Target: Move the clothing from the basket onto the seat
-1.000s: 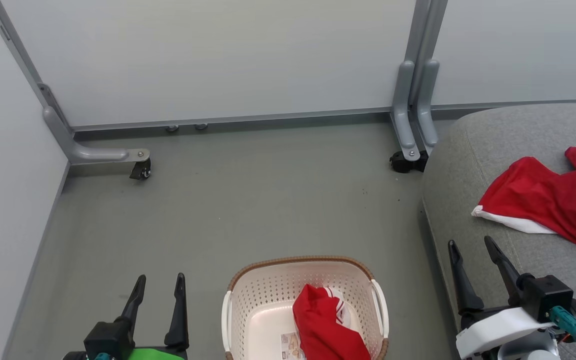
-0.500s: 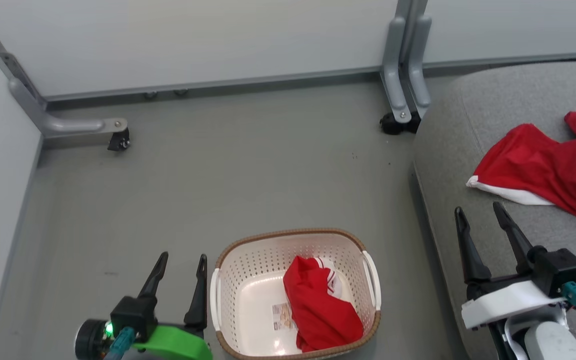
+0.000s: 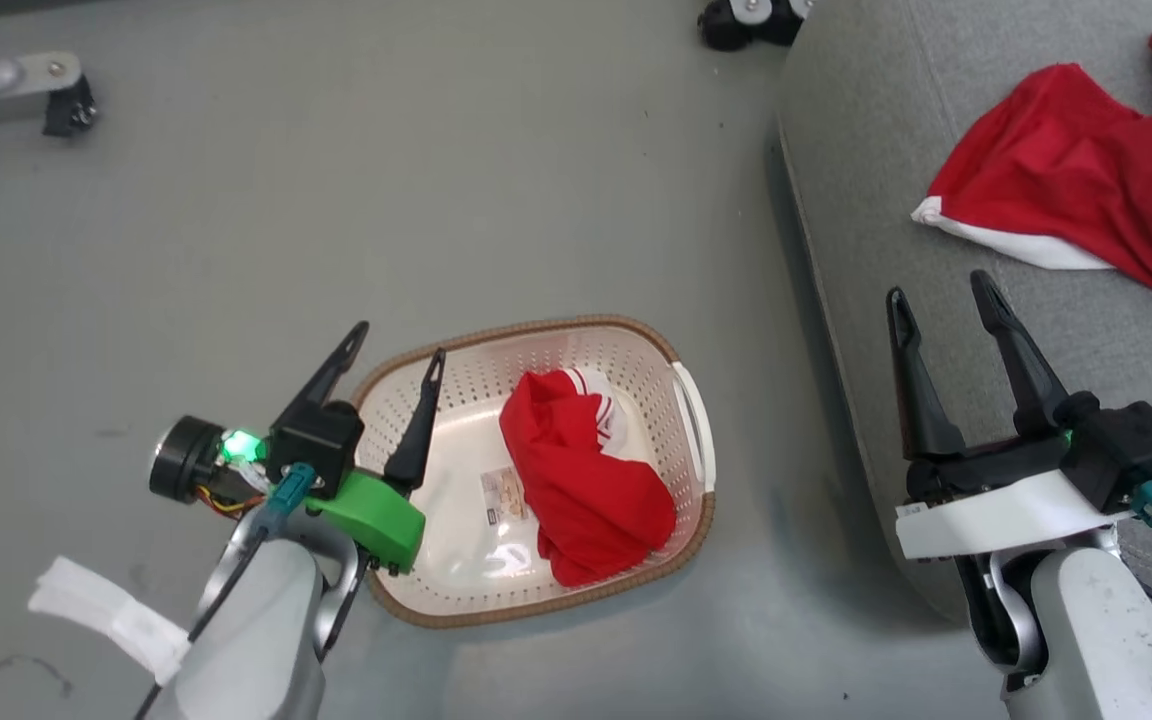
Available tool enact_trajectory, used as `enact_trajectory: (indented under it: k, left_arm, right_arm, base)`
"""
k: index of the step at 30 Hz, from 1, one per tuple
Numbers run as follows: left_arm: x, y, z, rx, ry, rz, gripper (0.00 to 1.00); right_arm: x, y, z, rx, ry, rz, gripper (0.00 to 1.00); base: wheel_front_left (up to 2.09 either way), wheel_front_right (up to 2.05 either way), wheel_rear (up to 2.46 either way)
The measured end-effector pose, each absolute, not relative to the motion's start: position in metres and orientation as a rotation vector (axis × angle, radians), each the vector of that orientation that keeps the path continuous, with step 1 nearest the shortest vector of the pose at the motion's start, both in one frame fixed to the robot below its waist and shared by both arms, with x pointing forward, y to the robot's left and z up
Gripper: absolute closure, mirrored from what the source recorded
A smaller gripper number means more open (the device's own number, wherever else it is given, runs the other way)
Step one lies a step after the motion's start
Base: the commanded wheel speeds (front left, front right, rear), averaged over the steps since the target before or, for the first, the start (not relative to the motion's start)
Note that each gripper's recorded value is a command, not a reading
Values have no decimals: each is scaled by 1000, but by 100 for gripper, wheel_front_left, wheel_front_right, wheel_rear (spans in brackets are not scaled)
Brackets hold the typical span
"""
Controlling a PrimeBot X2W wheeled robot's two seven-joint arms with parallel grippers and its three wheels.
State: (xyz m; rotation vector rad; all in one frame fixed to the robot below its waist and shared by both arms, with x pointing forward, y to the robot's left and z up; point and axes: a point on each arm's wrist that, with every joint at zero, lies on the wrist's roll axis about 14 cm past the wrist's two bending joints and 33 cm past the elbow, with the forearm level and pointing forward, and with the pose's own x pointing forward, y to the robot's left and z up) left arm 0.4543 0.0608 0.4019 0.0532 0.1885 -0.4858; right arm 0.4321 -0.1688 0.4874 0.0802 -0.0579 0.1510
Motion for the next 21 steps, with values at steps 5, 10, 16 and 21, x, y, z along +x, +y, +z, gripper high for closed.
enact_trajectory:
  k: [5, 10, 16, 21]
  left_arm:
    - [482, 44, 364, 129, 248, -585, 0]
    - [495, 21, 321, 162, 318, -692, 0]
    - [485, -8, 269, 220, 398, -856, 0]
    - [455, -29, 222, 349, 470, -1066, 0]
  right_arm:
    - [444, -172, 467, 92, -20, 128, 0]
    - [452, -180, 441, 91, 36, 94, 0]
    - [455, -204, 415, 50, 95, 21, 0]
    - [457, -215, 401, 30, 126, -10, 0]
  base:
    - [0, 0, 0]
    - [0, 0, 0]
    - [0, 0, 0]
    - [0, 0, 0]
